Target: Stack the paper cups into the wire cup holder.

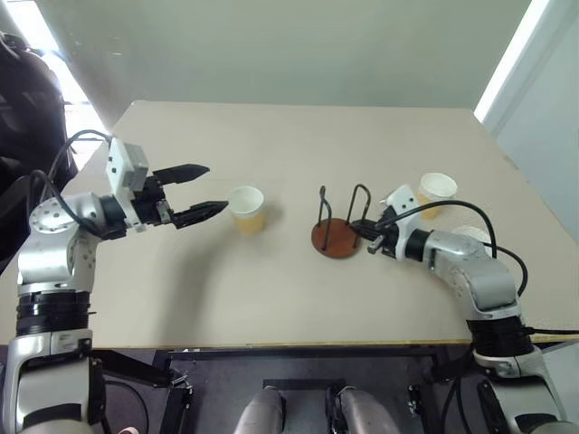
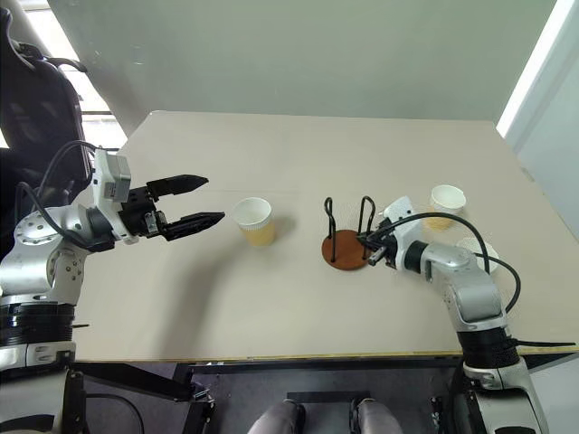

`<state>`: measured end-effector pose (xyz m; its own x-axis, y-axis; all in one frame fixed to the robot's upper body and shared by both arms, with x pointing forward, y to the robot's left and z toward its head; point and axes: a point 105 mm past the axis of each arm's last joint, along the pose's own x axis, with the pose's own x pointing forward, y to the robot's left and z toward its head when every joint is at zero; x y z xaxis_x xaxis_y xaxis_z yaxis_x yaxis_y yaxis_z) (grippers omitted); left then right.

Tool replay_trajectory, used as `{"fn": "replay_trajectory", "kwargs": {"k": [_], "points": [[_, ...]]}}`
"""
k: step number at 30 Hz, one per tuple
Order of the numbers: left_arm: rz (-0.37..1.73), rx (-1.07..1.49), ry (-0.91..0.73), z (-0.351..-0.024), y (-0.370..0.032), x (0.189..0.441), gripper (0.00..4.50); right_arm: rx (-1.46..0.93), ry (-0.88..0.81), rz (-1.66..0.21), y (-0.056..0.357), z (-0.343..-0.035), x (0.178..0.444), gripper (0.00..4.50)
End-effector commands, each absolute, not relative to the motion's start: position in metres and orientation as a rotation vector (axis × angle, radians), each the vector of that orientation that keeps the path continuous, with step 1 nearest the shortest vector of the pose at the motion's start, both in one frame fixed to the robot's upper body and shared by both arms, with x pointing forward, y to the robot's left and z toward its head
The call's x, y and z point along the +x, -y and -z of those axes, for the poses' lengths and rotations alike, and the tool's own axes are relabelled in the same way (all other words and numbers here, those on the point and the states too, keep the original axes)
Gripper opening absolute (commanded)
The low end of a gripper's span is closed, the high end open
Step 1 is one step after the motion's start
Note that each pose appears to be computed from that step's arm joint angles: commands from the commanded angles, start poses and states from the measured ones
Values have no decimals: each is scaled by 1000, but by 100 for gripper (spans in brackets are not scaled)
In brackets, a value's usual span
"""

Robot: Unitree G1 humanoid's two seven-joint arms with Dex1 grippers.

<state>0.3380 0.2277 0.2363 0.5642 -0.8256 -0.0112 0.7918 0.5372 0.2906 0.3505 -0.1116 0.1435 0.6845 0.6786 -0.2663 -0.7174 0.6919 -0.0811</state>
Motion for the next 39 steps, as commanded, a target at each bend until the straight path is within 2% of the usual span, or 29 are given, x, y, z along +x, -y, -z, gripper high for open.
{"fn": "replay_trajectory", "kwargs": {"k": [1, 17, 20, 29, 39], "points": [[957, 311, 177, -250, -229, 337, 450, -190, -157, -815, 102, -160, 342, 2], [955, 317, 181, -250, -229, 338, 450, -211, -177, -836, 94, -150, 337, 2], [954, 318, 182, -250, -229, 337, 450, -231, -178, -869, 90, -148, 331, 75], [975, 302, 161, -248, -228, 335, 450, -214, -179, -916, 89, -150, 326, 75], [1174, 221, 20, -246, -223, 316, 450, -298, -202, -1045, 109, -166, 324, 75]]}}
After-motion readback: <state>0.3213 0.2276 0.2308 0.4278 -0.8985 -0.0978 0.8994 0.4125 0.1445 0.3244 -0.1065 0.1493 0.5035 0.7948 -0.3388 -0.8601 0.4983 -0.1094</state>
